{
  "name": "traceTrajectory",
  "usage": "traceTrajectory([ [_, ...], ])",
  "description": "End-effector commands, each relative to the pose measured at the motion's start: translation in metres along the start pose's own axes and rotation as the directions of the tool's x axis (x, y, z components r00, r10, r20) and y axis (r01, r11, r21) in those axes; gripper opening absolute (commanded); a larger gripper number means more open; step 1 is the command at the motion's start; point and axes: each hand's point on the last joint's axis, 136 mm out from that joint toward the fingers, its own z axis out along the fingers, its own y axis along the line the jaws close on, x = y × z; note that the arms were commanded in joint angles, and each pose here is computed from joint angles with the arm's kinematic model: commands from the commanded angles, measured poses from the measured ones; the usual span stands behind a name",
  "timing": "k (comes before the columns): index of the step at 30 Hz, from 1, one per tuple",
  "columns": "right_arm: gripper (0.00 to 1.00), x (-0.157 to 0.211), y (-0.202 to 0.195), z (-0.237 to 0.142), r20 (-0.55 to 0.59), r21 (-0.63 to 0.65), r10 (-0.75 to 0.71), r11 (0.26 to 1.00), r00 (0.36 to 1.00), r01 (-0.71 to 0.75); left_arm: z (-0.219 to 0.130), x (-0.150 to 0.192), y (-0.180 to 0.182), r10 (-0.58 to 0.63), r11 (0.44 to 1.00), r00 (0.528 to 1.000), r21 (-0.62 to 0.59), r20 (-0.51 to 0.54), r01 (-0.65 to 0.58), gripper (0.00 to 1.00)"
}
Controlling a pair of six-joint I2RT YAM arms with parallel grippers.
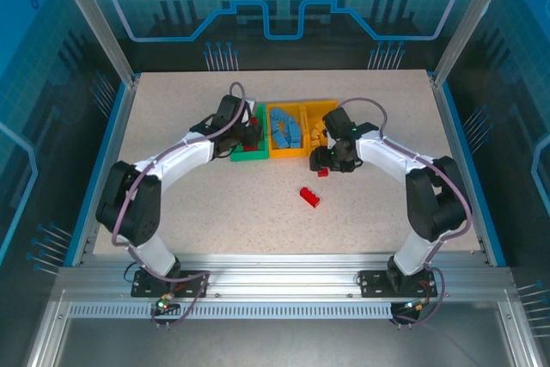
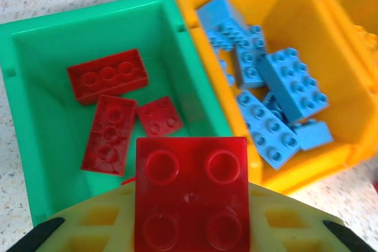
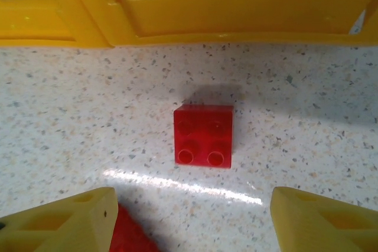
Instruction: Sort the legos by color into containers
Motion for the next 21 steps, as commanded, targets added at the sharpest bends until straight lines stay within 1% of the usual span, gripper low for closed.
traceTrajectory([
  [1,0.7,-0.006,-0.001,0.012,0.004,0.06,-0.031,0.998,1.0,0.031,0.011,-0.001,0.021,-0.126,0.99,0.991,-0.077,-0.05,0.122,0.34],
  [4,0.69,-0.008,-0.001,0.02,-0.012,0.081,-0.047,0.996,0.999,0.048,0.016,-0.005,0.027,-0.171,0.982,0.984,-0.092,-0.047,0.166,0.35],
  [5,0.68,-0.008,-0.002,0.022,-0.021,0.091,-0.05,0.994,0.999,0.052,0.017,-0.005,0.027,-0.176,0.981,0.983,-0.097,-0.047,0.171,0.38],
  [6,0.67,-0.007,-0.003,0.025,-0.031,0.102,-0.052,0.993,0.998,0.055,0.017,-0.006,0.029,-0.185,0.978,0.982,-0.108,-0.047,0.179,0.48],
  [7,0.66,-0.006,-0.004,0.027,-0.042,0.109,-0.056,0.992,0.998,0.06,0.017,-0.006,0.03,-0.193,0.976,0.98,-0.117,-0.049,0.186,0.51],
  [11,0.64,-0.003,-0.007,0.036,-0.07,0.131,-0.068,0.988,0.995,0.077,0.012,-0.008,0.032,-0.221,0.967,0.974,-0.137,-0.048,0.213,0.53],
  [12,0.62,-0.003,-0.007,0.038,-0.075,0.134,-0.072,0.988,0.995,0.081,0.011,-0.007,0.035,-0.233,0.963,0.971,-0.151,-0.047,0.223,0.61],
  [13,0.59,-0.003,-0.007,0.041,-0.08,0.134,-0.075,0.987,0.994,0.085,0.008,-0.007,0.036,-0.242,0.96,0.969,-0.159,-0.044,0.232,0.72],
  [15,0.54,-0.002,-0.007,0.044,-0.089,0.133,-0.079,0.987,0.993,0.09,0.002,-0.006,0.035,-0.26,0.956,0.965,-0.153,-0.038,0.251,0.8],
  [17,0.49,-0.002,-0.007,0.046,-0.092,0.134,-0.083,0.986,0.992,0.095,-0.006,-0.006,0.033,-0.275,0.953,0.961,-0.135,-0.022,0.27,0.98],
  [20,0.38,-0.003,-0.006,0.047,-0.093,0.137,-0.092,0.985,0.991,0.104,-0.02,-0.003,0.03,-0.289,0.951,0.957,-0.112,0.009,0.288,0.99],
  [21,0.33,-0.003,-0.005,0.045,-0.09,0.142,-0.096,0.984,0.991,0.108,-0.025,-0.002,0.03,-0.293,0.95,0.956,-0.105,0.022,0.293,0.99],
])
